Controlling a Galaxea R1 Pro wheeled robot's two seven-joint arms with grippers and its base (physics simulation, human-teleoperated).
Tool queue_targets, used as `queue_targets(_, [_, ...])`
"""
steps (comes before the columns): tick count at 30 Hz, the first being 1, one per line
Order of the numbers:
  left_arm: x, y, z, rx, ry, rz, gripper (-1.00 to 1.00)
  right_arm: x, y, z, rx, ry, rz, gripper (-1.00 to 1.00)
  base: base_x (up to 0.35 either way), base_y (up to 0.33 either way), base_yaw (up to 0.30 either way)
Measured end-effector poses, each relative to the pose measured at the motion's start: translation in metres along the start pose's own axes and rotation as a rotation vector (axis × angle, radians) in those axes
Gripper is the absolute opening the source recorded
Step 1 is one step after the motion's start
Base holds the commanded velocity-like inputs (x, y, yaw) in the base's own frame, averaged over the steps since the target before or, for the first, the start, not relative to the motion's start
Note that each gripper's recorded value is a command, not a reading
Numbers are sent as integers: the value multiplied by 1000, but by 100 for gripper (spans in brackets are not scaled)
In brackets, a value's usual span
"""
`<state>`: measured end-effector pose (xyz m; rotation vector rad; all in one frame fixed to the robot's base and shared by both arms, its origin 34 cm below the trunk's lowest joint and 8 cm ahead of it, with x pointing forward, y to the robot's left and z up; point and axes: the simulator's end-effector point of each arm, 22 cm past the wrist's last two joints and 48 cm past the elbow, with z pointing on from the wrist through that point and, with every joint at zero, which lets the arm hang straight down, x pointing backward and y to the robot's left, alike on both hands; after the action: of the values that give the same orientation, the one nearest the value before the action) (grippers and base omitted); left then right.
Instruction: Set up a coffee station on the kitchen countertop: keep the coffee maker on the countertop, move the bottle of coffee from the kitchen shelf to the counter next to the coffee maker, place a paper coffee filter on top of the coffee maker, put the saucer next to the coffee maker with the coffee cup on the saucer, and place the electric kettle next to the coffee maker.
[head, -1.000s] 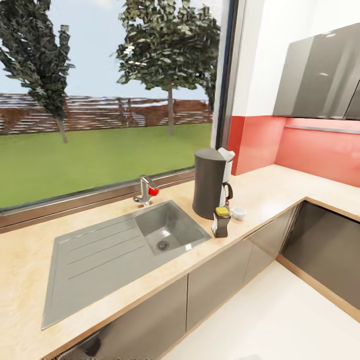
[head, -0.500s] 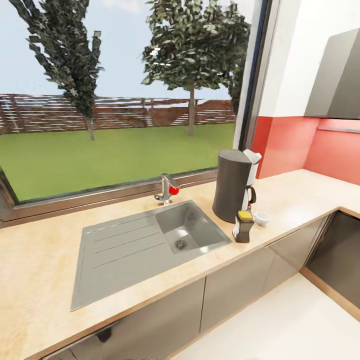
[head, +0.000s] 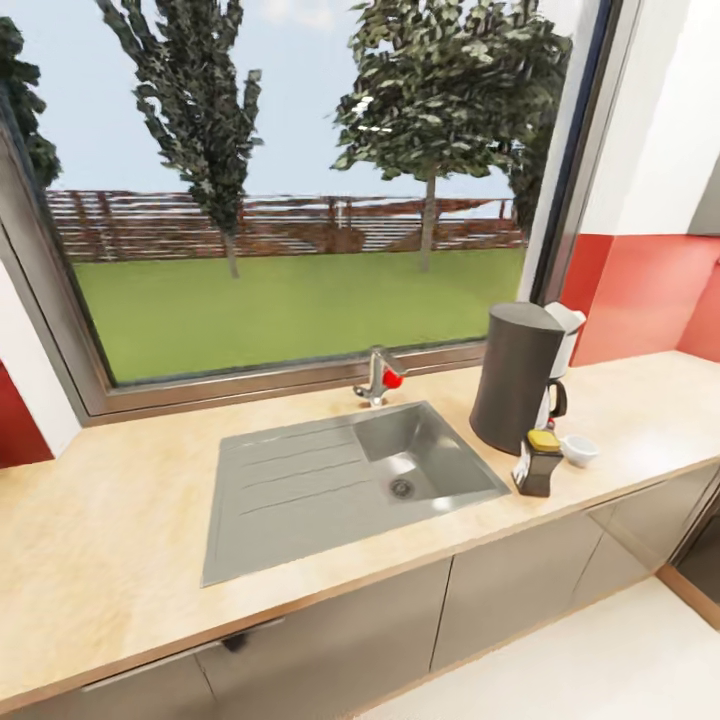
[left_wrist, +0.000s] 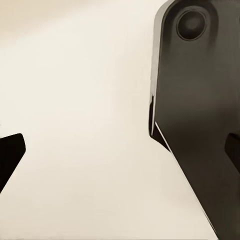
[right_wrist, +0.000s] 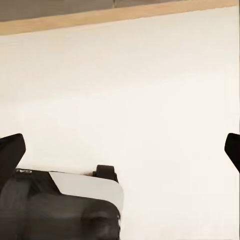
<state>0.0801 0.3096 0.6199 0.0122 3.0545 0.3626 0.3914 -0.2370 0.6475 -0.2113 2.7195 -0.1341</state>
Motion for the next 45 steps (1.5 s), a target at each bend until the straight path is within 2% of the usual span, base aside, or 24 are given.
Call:
queue_targets(2, [0,3,1,-4,-1,-1,100,91,-31,-10,36,230,-31,100,-209,234,282])
queue_targets(6, [0,5,1,-6,-1,1,100,111,-34,-15,38,275,-41,100,-172,265,282])
queue_targets(13, [0,-1,0,1,-1,-2,100,115,-32,-16,35,285,-42,100,-40,301,281])
queue_targets(19, [-7,-4,-1,4,-31,-11,100,118,-31,-16,33,289,-44,100,-1,309,248])
queue_targets(33, [-12,-4,-1,5,-53,-16,100,119,-26,-16,22,289,-44,100,0,311,27])
queue_targets(39, [-12,-4,-1,5,-55,-18,100,117,11,-18,-100,287,-25,100,0,313,0])
queue_targets(45, [-12,-4,-1,4,-55,-18,100,117,19,-19,-131,288,-20,100,0,313,0])
